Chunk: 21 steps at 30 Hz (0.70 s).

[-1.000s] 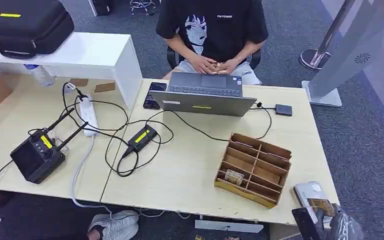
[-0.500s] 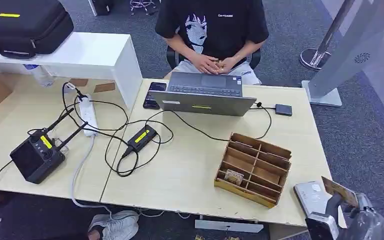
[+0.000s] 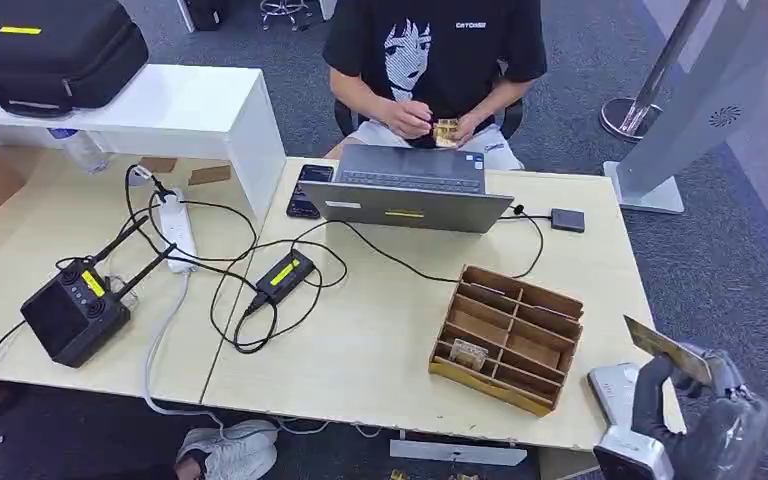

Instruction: Pass the card to the sensor for recognition and then transmit it.

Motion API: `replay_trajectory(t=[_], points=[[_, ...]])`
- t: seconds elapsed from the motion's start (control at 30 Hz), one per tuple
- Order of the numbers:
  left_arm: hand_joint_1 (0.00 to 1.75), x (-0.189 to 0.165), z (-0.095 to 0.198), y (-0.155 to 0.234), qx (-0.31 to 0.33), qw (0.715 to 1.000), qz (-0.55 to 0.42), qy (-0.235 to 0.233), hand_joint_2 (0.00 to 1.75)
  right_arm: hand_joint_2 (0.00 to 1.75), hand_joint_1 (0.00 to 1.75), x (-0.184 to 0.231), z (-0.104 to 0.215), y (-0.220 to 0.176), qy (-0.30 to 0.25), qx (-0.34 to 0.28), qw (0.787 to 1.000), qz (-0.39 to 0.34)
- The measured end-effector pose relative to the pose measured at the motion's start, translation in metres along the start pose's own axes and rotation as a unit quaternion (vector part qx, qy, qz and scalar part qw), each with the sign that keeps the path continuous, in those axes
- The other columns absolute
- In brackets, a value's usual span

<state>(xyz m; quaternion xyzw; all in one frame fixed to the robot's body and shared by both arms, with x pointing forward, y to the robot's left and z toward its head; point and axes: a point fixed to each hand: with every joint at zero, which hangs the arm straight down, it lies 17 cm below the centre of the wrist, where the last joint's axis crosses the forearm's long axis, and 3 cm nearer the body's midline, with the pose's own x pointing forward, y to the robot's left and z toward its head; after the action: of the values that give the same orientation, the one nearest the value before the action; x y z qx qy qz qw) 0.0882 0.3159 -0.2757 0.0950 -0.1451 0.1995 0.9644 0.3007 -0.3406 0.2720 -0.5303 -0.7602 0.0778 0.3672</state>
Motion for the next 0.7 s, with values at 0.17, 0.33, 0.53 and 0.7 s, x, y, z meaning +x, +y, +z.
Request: replay_trajectory(t=[0.17, 0.33, 0.53, 0.7], points=[[0.0, 0.005, 0.001, -0.009, -0.021, 1.0, -0.023, -0.005, 1.75, 1.75, 1.75, 0.033, -0.071, 0.064, -0.016, 0.047, 0.997, -0.057], [0.0, 0.012, 0.0, -0.017, -0.044, 0.997, -0.069, -0.007, 1.75, 1.75, 1.75, 0.086, -0.16, 0.16, -0.063, 0.127, 0.988, -0.057], [0.0, 0.012, 0.0, -0.016, -0.052, 0.993, -0.106, -0.009, 1.75, 1.75, 1.75, 0.103, -0.219, 0.227, -0.082, 0.187, 0.979, 0.003], [0.0, 0.015, 0.0, -0.016, -0.059, 0.991, -0.117, -0.014, 1.75, 1.75, 1.75, 0.096, -0.214, 0.266, -0.079, 0.236, 0.968, 0.044]])
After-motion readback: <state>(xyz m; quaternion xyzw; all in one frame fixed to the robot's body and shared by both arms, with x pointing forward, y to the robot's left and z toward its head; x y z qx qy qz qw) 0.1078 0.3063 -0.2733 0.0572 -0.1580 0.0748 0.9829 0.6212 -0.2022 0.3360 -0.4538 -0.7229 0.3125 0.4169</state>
